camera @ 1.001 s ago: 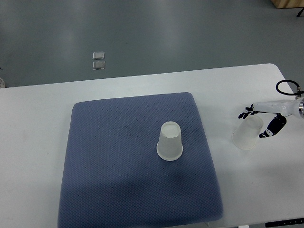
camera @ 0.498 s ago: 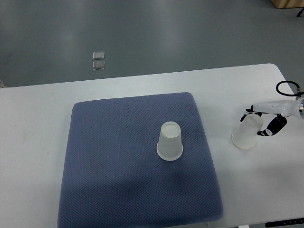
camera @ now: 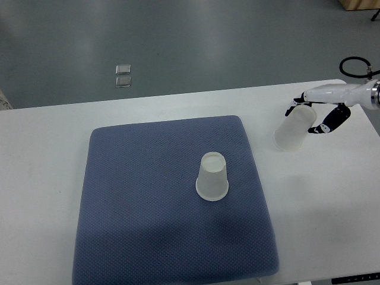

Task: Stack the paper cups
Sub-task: 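Lift the cup and carry it over the cup on the pad, then lower the held cup onto the cup on the pad and release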

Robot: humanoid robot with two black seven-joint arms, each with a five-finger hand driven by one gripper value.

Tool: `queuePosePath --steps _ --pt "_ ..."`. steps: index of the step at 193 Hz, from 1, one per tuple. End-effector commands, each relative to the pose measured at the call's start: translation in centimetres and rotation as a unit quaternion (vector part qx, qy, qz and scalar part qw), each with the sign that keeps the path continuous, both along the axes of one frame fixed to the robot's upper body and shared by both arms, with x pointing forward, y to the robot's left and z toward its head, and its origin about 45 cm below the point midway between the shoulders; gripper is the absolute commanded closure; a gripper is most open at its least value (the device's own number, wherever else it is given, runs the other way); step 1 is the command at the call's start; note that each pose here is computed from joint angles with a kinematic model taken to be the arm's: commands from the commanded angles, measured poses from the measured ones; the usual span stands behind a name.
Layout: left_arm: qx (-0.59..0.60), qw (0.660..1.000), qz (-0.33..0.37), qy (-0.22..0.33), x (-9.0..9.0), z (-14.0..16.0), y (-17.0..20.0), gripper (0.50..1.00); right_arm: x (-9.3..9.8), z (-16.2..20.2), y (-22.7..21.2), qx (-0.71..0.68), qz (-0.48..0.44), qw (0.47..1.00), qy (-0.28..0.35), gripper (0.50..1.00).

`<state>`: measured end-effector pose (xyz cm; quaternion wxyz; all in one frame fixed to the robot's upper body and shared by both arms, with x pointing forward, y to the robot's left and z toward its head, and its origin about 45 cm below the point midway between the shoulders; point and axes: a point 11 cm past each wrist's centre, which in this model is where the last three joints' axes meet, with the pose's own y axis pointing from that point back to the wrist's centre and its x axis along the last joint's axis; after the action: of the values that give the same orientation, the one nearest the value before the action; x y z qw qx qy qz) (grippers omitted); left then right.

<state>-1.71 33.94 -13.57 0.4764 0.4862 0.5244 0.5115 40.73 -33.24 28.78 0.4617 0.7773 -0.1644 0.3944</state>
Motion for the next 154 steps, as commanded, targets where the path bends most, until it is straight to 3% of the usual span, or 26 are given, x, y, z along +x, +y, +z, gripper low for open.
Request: queuePosePath --steps 1,44,90,154 --pt "0.000 1.000 0.000 0.000 0.0 0.0 0.0 0.500 0.6 2.4 2.7 0.006 0.038 0.999 0.008 0.801" --pt "0.000 1.000 0.000 0.000 0.0 0.0 0.0 0.500 0.7 5.0 9.2 0.014 0.119 0.993 0.023 0.801" --pt "0.000 1.000 0.000 0.000 0.0 0.0 0.0 0.500 -1.8 7.2 14.4 0.013 0.202 0.978 0.041 0.793" --pt "0.000 1.000 0.000 0.000 0.0 0.0 0.0 0.500 -2.4 6.6 17.4 0.007 0.234 0.971 0.048 0.793"
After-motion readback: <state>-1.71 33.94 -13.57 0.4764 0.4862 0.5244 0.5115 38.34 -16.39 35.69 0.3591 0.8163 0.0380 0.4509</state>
